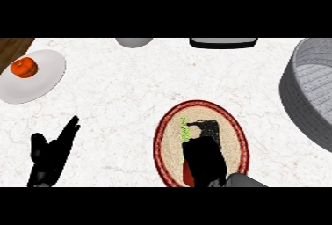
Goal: Pick the bell pepper from the placemat and place it in the basket
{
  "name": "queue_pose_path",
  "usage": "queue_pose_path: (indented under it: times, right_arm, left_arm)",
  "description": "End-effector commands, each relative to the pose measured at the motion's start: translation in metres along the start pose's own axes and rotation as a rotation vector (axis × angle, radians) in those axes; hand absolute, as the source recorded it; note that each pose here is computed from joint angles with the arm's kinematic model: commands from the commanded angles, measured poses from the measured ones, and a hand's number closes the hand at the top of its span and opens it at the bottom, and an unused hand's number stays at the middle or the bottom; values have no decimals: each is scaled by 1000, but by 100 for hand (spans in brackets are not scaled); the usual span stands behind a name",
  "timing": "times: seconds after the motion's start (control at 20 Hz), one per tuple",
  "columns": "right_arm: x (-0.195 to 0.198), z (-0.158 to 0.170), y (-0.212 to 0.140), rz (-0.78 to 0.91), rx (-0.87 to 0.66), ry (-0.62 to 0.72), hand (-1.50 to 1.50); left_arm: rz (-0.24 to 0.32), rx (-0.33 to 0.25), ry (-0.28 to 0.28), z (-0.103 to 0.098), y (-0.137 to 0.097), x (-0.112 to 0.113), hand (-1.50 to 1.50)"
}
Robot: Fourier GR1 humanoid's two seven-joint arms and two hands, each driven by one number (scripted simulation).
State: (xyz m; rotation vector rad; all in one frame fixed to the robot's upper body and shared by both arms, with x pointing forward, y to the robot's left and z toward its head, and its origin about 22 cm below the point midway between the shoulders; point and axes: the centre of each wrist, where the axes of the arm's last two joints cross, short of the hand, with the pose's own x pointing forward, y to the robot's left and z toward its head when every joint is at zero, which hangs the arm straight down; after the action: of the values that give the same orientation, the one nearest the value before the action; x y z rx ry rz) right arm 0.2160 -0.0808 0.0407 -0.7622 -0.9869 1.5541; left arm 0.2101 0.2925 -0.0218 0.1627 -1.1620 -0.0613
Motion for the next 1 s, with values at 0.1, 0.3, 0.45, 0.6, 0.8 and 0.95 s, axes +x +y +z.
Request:
queue_pose_path:
  times: [0.1,0.3,0.45,0.6,0.8,0.95]
  right_arm:
    - [-39,20,-1,-38,-41,86,150]
    - [-85,37,13,-87,-102,167,150]
    - [-89,44,-2,-121,-222,183,150]
    - [-85,61,-19,-339,-353,148,150]
    - [-67,82,-71,-804,-604,27,150]
    - [-92,107,-102,-791,-791,21,150]
  left_arm:
    - [34,29,159,7,1,-31,0]
    - [15,27,161,11,7,-39,0]
    - [23,22,157,8,5,-39,0]
    - [34,31,161,9,7,-30,0]
    - [36,55,176,15,16,-31,0]
    - [48,59,157,18,5,-44,0]
